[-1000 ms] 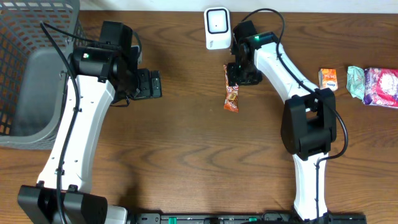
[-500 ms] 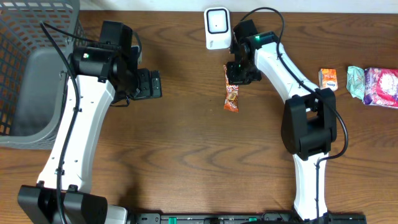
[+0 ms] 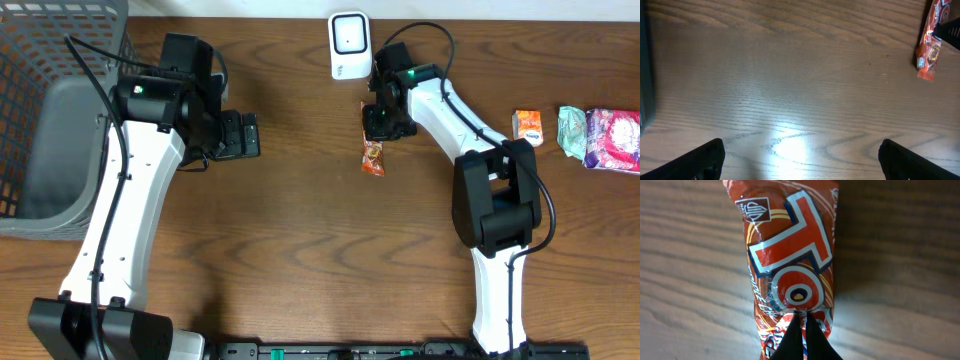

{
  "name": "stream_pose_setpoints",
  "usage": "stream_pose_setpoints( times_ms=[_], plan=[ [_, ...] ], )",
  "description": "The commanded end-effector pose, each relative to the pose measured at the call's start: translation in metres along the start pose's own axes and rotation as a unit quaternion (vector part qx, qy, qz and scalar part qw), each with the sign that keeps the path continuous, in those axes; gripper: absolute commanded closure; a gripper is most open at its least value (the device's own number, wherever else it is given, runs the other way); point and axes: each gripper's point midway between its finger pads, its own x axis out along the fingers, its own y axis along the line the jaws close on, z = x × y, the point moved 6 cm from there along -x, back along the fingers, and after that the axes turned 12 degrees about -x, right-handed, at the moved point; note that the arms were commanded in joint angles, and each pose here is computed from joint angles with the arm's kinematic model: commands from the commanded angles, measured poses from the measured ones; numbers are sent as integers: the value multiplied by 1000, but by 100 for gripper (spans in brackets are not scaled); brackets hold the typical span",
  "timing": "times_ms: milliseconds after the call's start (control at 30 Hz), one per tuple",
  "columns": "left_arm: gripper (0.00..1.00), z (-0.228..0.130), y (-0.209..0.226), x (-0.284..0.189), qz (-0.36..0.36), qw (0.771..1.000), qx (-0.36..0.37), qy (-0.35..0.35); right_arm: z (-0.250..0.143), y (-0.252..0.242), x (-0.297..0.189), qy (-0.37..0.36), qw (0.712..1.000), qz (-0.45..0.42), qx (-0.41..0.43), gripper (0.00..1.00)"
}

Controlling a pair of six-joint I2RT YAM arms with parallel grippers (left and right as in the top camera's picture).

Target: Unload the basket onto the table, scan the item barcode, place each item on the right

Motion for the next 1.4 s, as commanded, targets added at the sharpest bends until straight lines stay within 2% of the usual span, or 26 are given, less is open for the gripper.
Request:
stream_pose_setpoints(
  times_ms=[0, 333, 700, 800, 1100, 1367],
  plan=[
    [2, 0, 2, 1, 6, 1000, -3, 1, 2, 8, -1, -11, 1000, 5, 5, 99],
    [2, 0, 2, 1, 6, 1000, -3, 1, 6, 19, 2, -31, 999, 9, -8, 99],
    [2, 0, 2, 1, 6, 1000, -3, 1, 2, 28, -78, -59, 998, 18, 1, 99],
    [2, 0, 2, 1, 6, 1000, -3, 1, -3, 29, -85, -50, 999, 17, 2, 99],
    [2, 0, 2, 1, 6, 1000, -3, 1, -33, 39, -44, 53, 998, 17, 0, 99],
    [2, 0, 2, 1, 6, 1000, -3, 1, -42, 56, -1, 88, 996, 8, -24, 99]
  ],
)
